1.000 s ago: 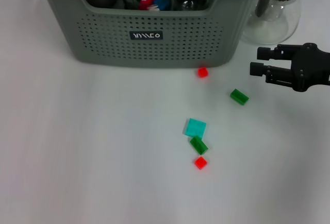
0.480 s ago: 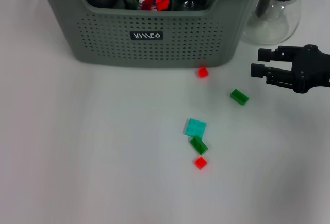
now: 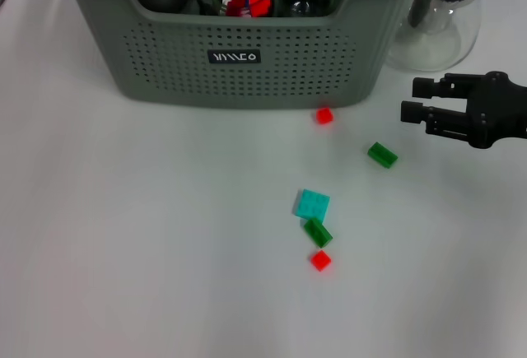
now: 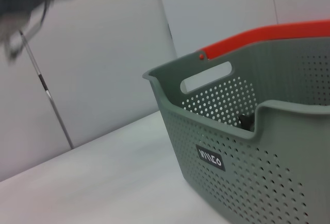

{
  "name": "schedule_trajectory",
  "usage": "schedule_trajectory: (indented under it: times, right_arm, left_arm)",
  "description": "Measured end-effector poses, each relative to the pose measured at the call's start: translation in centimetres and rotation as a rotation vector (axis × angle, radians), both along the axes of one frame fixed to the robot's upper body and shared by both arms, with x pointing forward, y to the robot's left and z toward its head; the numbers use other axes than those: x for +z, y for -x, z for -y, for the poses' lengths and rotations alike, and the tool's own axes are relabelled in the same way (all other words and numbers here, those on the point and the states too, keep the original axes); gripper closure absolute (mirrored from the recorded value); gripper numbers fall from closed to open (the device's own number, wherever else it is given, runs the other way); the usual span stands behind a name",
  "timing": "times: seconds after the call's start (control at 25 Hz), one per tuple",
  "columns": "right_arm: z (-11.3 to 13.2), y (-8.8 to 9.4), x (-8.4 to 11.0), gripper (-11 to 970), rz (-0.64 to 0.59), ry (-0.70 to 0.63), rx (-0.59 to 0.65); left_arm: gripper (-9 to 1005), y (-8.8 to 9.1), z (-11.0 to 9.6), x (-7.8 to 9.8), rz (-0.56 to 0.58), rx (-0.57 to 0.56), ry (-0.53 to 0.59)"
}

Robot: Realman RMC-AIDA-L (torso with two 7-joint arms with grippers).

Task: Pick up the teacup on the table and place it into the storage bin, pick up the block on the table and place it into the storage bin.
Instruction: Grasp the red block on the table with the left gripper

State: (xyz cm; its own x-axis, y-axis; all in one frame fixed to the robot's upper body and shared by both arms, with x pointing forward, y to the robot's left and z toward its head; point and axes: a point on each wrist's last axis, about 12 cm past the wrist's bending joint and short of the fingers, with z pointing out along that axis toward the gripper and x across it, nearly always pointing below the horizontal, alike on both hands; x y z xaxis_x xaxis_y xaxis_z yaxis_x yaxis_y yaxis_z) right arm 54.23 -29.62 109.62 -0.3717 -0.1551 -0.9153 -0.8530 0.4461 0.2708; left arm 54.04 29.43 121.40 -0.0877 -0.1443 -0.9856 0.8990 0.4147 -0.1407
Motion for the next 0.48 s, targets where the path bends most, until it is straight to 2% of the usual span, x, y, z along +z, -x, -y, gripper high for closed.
schedule_trajectory:
  times: [0.08, 0.16, 0.2, 0.32, 0.4, 0.44, 0.48]
  right_arm:
    - [0.0, -0.1, 0.1, 434, 0.001, -0.001, -0.002]
    - [-0.1, -0.2, 0.2, 434, 0.003, -0.002, 0.0]
    - [-0.1, -0.2, 0.2, 434, 0.003, -0.003, 0.001]
    - [-0.1, -0.4, 0.3, 434, -0.002, -0.004, -0.001]
    - [-0.1, -0.5, 0.4, 434, -0.01, -0.005, 0.0]
    - [-0.1, -0.6, 0.5, 434, -0.015, -0.006, 0.0]
    - [-0.1, -0.6, 0.6, 434, -0.018, -0.007, 0.0]
  left_arm:
    - [492, 1.8, -0.7, -3.1, 0.016, 0.011, -0.04]
    - [493, 3.6, -0.8, -6.7, 0.01, 0.01, -0.095]
    - [494, 4.0, -0.7, -7.9, 0.0, 0.003, -0.109]
    - [496, 5.6, 0.4, -12.4, -0.059, -0.039, -0.147]
    - [497, 6.8, 2.3, -15.9, -0.072, -0.085, -0.211]
    - [498, 6.8, 2.3, -15.9, -0.072, -0.085, -0.211]
    - [498, 7.2, 3.1, -17.0, -0.062, -0.106, -0.23]
